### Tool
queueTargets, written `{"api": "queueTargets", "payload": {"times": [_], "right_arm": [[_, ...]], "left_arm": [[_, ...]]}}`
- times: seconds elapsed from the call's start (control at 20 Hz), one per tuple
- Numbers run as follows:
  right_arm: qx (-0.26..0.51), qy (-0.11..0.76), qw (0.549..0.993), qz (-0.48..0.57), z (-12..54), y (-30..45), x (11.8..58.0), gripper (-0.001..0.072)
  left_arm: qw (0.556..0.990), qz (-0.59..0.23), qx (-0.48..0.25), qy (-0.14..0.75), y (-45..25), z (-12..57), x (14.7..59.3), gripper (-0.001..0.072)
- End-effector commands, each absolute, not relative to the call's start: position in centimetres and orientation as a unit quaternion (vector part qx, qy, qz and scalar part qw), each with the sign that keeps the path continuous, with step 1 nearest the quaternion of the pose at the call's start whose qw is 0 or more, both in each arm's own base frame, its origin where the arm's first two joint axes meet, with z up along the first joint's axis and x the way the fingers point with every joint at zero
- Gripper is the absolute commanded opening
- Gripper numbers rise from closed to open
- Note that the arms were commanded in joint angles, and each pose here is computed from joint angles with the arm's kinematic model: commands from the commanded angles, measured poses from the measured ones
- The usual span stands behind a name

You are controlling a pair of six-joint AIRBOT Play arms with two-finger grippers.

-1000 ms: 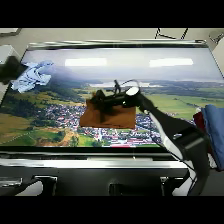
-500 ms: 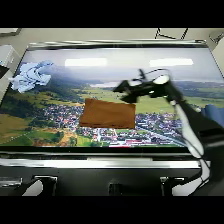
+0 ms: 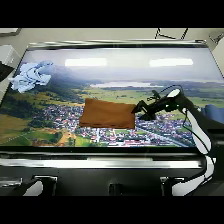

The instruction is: Fold the clothes and pants, and hang the long-sleeved shirts on hangers.

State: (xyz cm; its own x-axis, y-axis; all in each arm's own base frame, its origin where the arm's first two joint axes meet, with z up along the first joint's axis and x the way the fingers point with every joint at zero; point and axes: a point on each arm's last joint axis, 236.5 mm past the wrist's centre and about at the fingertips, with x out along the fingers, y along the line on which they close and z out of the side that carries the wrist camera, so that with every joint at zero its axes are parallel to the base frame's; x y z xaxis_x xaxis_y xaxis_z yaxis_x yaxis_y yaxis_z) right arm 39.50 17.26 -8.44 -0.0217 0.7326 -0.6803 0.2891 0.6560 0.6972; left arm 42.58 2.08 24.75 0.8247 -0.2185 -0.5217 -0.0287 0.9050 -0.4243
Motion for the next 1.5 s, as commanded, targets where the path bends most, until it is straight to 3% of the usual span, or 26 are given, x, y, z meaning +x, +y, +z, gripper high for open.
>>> {"api": "queueTargets", "payload": {"times": [0.0,0.1,0.15,0.2,0.4,0.6,0.85,1.0,1.2,1.45], "right_arm": [[0.398,0.679,0.574,0.227,-8.9,20.0,39.3,0.0549],[0.389,0.671,0.579,0.250,-8.6,20.6,39.3,0.0292],[0.395,0.658,0.583,0.266,-8.0,21.0,39.7,0.0114],[0.408,0.639,0.588,0.281,-6.8,21.1,40.5,0.0041],[0.406,0.553,0.659,0.309,1.0,16.2,45.0,0.0039],[0.375,0.507,0.754,0.182,7.7,2.7,47.3,0.0039],[0.436,0.389,0.810,0.038,17.0,-12.5,45.6,0.0039],[0.478,0.340,0.809,-0.035,19.5,-19.4,42.7,0.0039],[0.545,0.305,0.772,-0.115,20.1,-25.7,37.3,0.0040],[0.548,0.311,0.743,-0.227,19.4,-30.4,28.4,0.0039]], "left_arm": [[0.931,-0.062,-0.209,0.294,1.0,24.8,42.6,0.0024],[0.929,-0.061,-0.216,0.293,0.9,24.9,42.6,0.0025],[0.929,-0.060,-0.218,0.293,0.9,24.9,42.6,0.0025],[0.929,-0.060,-0.218,0.294,0.9,24.8,42.6,0.0025],[0.931,-0.058,-0.218,0.288,1.1,25.0,42.8,0.0024],[0.937,-0.051,-0.219,0.266,1.6,25.8,43.5,0.0025],[0.940,-0.047,-0.220,0.255,2.0,26.0,44.0,0.0025],[0.942,-0.048,-0.212,0.255,2.1,25.9,44.2,0.0025],[0.943,-0.049,-0.207,0.254,2.1,25.9,44.2,0.0025],[0.945,-0.047,-0.207,0.248,2.2,26.1,44.4,0.0025]]}}
